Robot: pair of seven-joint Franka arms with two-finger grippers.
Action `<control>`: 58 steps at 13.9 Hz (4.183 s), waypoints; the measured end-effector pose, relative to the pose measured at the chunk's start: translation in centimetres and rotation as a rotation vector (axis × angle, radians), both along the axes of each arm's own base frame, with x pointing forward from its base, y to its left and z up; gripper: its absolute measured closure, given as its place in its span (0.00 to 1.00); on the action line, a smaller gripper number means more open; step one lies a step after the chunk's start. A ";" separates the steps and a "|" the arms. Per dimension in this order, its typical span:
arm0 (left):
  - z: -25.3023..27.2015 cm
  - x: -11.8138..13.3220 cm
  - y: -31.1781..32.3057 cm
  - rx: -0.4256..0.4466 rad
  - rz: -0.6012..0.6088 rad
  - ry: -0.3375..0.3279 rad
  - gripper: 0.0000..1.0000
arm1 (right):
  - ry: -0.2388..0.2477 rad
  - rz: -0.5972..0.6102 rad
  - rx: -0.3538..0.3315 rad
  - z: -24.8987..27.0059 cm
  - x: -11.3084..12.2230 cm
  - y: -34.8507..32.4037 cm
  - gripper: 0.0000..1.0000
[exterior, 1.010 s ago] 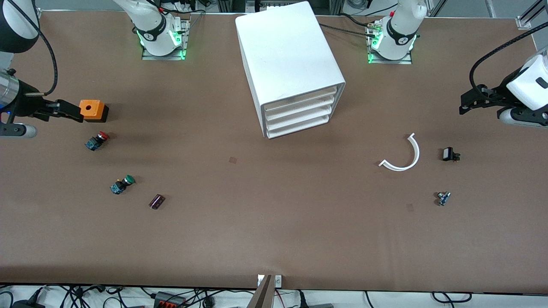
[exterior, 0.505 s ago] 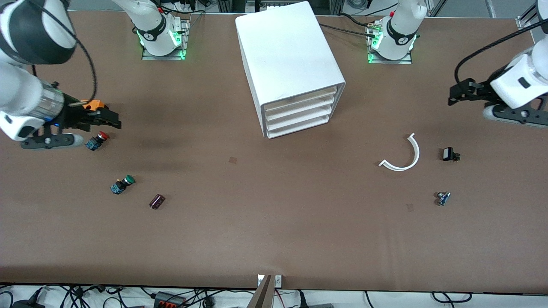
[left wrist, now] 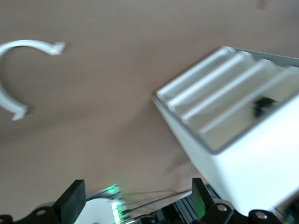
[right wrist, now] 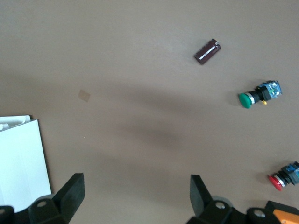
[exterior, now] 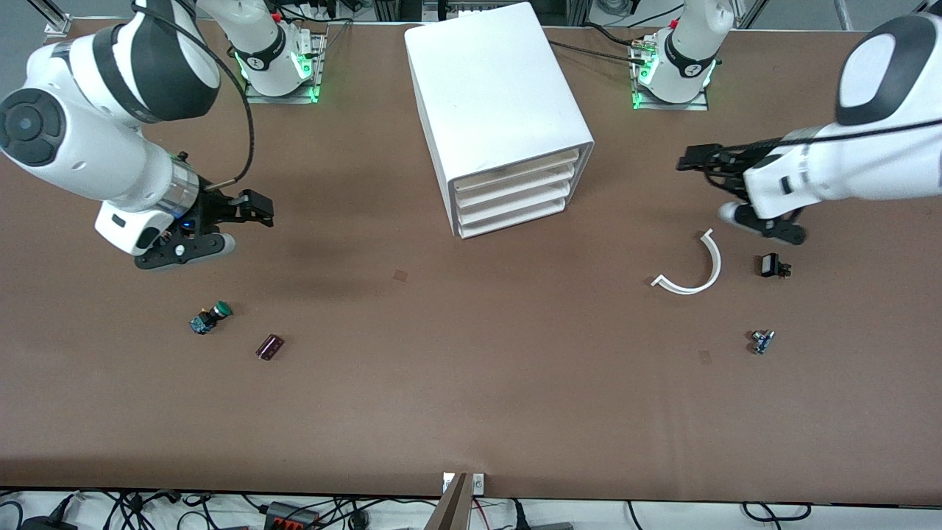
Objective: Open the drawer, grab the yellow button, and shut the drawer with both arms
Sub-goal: 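Reach the left gripper to the bottom drawer while the right gripper advances, then pull the bottom drawer of the white cabinet open with the left gripper, then reach the right gripper into the drawer while the left gripper withdraws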
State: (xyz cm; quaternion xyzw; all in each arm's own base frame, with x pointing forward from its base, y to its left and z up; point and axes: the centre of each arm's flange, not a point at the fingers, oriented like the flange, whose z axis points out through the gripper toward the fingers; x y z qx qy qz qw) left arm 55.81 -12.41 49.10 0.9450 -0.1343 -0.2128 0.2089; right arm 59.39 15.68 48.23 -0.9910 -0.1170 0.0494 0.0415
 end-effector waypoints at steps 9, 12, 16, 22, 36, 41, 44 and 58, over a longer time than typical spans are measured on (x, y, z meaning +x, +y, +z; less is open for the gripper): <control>-13.7 2.1 -9.0 -0.683 -0.112 0.152 0.00 | -0.006 0.112 0.004 -1.4 0.4 7.5 0.00; -18.0 1.9 -10.9 -0.841 -0.128 0.156 0.04 | -0.010 0.103 0.003 -1.3 0.6 7.1 0.00; -24.5 0.2 -13.0 -1.057 -0.136 0.168 0.27 | -0.010 0.101 0.002 -1.3 0.7 7.0 0.00; -28.1 -3.3 -14.3 -1.092 -0.135 0.277 0.52 | -0.015 0.095 0.003 -1.3 1.1 6.6 0.00; -27.8 -3.2 -13.5 -1.087 -0.119 0.278 0.93 | -0.082 0.104 0.025 0.5 3.6 8.1 0.00; -27.0 0.5 -11.8 -1.032 -0.106 0.226 0.93 | -0.131 0.101 0.075 0.3 4.7 9.7 0.00; -27.3 2.5 -10.8 -1.035 -0.089 0.222 0.93 | -0.152 0.103 0.106 0.0 4.8 11.0 0.00; -25.3 8.3 -6.9 -0.886 0.102 0.264 0.32 | -0.214 0.128 0.153 0.1 1.8 20.7 0.00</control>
